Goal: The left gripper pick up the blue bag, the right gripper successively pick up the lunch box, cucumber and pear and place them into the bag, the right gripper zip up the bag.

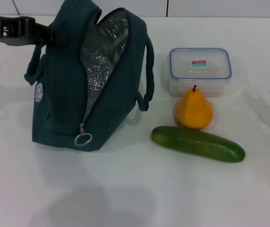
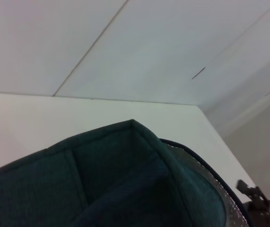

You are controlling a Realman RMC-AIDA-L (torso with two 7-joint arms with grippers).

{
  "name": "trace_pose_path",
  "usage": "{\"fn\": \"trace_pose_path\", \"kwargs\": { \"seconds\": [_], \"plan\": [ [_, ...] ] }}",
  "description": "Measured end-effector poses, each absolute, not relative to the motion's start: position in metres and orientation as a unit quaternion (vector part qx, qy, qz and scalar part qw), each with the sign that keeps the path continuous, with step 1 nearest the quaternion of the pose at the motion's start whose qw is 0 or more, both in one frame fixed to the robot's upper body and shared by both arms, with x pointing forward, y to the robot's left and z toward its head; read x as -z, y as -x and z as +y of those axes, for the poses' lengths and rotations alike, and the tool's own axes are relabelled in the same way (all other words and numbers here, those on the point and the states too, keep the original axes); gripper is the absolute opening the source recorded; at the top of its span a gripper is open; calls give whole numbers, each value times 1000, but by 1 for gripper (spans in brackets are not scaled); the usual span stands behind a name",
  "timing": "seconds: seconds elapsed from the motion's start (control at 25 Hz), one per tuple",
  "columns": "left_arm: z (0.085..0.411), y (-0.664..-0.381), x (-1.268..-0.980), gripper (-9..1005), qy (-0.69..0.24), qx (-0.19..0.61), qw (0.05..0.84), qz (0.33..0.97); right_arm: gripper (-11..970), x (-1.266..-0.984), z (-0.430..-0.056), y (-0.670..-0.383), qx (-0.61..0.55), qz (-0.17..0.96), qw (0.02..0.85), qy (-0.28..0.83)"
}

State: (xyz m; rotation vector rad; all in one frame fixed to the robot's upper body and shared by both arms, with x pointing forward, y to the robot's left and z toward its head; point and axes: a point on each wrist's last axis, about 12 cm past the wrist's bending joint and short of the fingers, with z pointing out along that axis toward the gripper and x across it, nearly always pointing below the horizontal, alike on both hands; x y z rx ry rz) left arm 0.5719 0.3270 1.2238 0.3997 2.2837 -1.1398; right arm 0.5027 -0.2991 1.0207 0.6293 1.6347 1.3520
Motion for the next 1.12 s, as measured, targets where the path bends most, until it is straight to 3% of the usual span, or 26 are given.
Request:
{"fn": "trace_pose_path", "kwargs": {
  "seconds": [0.4, 1.12],
  "plan": [
    [324, -575, -1233, 42, -159, 422, 287, 845, 881, -1027, -271, -547, -535, 690, 411, -261],
    [321, -581, -1238, 41, -161, 419, 296, 843, 878, -1038, -247, -586, -509, 720, 396, -256]
  ]
}}
